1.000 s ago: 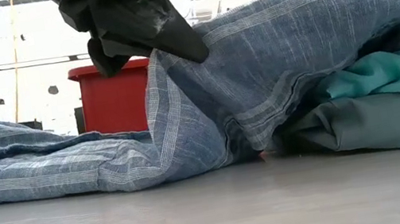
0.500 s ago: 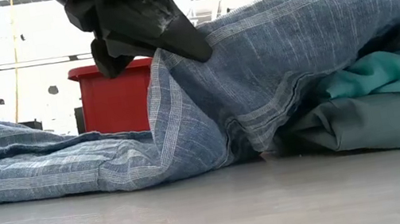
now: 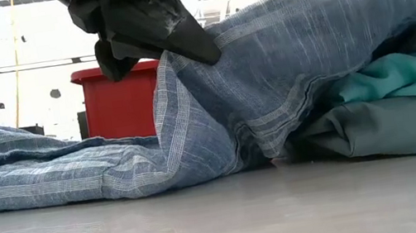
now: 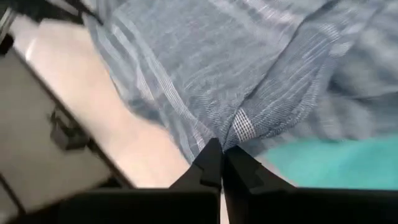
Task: Fold Laundry from Bin
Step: Fold the blue shirt
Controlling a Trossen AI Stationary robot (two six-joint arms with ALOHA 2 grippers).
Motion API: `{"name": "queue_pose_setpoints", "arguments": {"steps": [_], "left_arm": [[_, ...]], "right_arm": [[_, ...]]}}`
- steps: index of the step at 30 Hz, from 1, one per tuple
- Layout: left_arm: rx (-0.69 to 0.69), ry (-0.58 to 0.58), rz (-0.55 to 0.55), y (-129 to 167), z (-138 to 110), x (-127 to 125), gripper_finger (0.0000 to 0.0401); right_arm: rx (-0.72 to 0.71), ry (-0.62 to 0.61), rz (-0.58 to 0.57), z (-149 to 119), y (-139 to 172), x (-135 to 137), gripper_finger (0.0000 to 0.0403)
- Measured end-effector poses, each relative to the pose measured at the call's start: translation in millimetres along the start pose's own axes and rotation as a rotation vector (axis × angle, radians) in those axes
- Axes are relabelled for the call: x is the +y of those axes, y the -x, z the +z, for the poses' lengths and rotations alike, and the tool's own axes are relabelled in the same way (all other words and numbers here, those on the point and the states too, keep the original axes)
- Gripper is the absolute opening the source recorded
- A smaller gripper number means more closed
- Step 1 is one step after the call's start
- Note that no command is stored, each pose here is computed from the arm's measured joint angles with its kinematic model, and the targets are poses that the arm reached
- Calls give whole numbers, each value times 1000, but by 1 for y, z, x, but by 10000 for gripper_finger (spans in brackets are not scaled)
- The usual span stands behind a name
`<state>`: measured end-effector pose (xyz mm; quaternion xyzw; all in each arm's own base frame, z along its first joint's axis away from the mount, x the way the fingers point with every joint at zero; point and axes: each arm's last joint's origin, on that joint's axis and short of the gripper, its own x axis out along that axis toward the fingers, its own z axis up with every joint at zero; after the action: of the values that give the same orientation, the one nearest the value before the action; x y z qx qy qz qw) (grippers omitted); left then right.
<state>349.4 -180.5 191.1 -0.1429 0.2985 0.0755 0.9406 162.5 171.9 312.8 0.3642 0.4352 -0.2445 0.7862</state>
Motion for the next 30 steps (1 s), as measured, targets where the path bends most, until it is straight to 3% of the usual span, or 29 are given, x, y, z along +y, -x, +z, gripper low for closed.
{"name": "queue_pose_setpoints", "arguments": {"steps": [6,13,19,24,30], "left_arm": [[-22,1,17,-2,5,4,0],[-47,2,2,-4,10,5,0],[-41,4,-30,-4,10,3,0],[5,27,-52,-5,7,5,0],[39,45,-96,-6,7,5,0]], "right_arm": [[163,32,102,23,42,-23,19],[338,36,227,26,52,-20,30],[393,39,152,17,43,-16,37],[418,57,44,11,36,-19,66],[284,122,12,3,32,-25,132]]}}
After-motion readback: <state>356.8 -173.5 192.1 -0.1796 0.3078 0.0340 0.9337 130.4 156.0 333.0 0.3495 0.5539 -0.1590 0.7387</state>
